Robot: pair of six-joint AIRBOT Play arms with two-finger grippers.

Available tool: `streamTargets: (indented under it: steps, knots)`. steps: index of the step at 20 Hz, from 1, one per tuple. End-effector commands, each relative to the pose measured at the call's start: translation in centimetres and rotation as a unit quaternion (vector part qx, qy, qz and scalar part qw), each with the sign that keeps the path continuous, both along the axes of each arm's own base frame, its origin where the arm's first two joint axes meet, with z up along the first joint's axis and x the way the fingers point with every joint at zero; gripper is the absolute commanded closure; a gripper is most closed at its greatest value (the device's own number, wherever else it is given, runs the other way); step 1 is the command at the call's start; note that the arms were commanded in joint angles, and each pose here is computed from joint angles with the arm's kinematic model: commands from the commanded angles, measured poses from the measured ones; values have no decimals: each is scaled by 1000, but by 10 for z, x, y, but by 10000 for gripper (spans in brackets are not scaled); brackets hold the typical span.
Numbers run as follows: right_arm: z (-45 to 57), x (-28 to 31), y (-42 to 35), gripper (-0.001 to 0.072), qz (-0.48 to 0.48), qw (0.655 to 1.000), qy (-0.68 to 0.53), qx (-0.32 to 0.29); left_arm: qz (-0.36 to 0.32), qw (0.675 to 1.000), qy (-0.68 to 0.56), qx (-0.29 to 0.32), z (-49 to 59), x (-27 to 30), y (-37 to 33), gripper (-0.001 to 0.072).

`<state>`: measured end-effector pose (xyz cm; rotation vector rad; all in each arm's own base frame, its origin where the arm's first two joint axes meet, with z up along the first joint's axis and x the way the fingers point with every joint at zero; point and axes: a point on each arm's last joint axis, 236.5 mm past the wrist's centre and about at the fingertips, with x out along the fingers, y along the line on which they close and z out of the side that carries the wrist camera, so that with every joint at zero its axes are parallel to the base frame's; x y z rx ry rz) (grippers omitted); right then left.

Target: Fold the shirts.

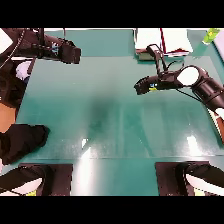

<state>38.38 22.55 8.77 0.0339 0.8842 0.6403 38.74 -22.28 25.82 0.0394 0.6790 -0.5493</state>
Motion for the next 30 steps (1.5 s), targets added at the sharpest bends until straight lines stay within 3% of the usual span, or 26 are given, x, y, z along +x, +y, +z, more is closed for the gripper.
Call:
streamTargets:
  steps: [1,16,22,28,29,30]
  knots:
    - [0,0,0,688,0,1000,1,0,0,1000,0,0,0,0,0,679]
    - [-3,-4,0,688,5,1000,9,-3,19,998,-52,-14,22,17,6,679]
    - [-4,-6,0,687,7,1000,13,-4,159,978,92,99,-37,-31,155,679]
    - [-4,-6,0,688,7,1000,13,-4,279,910,266,149,-161,-124,256,677]
    - [-4,-6,0,687,7,1000,13,-4,287,898,297,152,-183,-139,262,577]
    - [-4,-6,0,687,7,1000,13,-5,296,882,330,159,-206,-154,270,188]
